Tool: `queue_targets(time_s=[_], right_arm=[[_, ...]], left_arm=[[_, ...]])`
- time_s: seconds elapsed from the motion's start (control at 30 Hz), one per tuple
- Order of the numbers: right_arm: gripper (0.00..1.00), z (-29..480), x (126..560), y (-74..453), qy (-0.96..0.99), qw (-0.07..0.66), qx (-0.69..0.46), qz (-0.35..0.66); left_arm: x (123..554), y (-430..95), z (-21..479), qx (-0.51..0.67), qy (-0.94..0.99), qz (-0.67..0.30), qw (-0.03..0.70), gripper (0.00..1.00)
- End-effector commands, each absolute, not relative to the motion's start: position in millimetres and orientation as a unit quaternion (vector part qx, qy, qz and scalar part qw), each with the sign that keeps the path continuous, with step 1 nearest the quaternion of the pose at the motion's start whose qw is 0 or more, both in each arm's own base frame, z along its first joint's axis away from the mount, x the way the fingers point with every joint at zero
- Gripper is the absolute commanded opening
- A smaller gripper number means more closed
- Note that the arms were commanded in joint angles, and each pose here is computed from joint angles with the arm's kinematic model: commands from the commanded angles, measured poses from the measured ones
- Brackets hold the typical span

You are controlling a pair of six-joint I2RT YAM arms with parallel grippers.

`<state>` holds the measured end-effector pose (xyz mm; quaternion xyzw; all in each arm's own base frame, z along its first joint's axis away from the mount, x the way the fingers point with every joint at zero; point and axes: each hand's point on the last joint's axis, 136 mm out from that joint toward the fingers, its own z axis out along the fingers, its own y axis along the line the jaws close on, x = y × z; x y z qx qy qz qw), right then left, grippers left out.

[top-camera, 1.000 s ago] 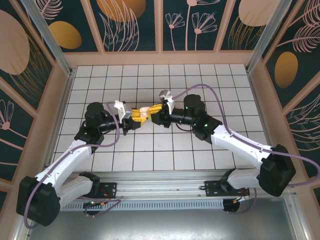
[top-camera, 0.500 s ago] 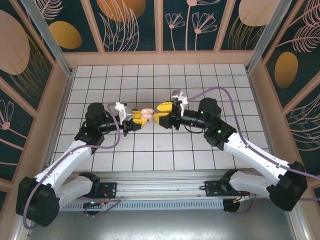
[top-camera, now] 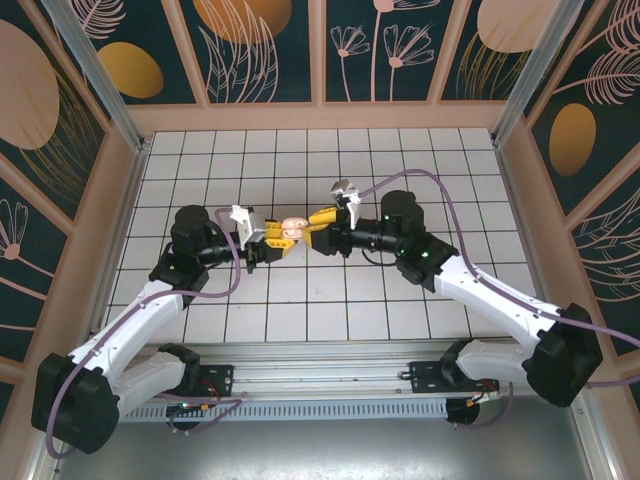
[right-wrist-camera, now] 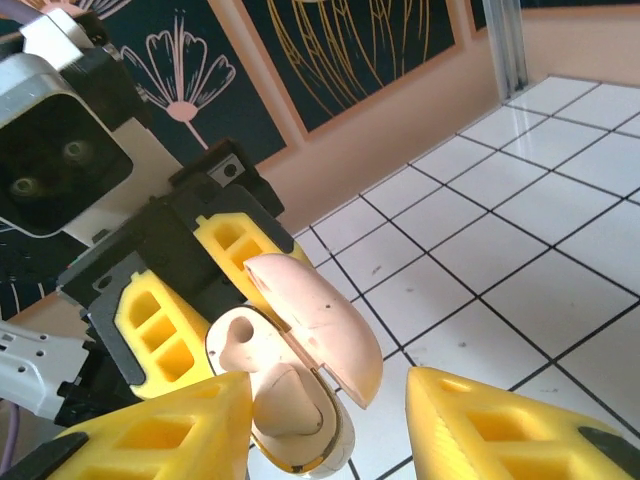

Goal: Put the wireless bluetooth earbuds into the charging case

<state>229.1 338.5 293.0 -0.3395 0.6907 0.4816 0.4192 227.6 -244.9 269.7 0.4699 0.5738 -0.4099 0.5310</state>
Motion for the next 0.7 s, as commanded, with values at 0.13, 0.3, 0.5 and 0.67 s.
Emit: queue_targets(time_s=[0.13, 0.3, 0.5, 0.67], right_arm=[[0.44, 302, 245, 332, 0.718, 0.438, -0.305, 0.447], [0.45, 302, 273, 312, 0.766, 0.438, -0.203, 0.425], [0.44, 280, 308, 292, 0.84, 0.411, -0.105, 0.34], [0.44, 234, 323, 284, 0.889, 0.351, -0.063, 0.289]], left_arm=[[235, -244, 281, 0.455, 0.577, -0.4, 0.547, 0.24], [257, -242, 269, 0.404, 0.623, -0.399, 0.538, 0.22], [299, -224, 250, 0.311, 0.692, -0.395, 0.519, 0.21], [324, -199, 244, 0.226, 0.723, -0.391, 0.522, 0.22]])
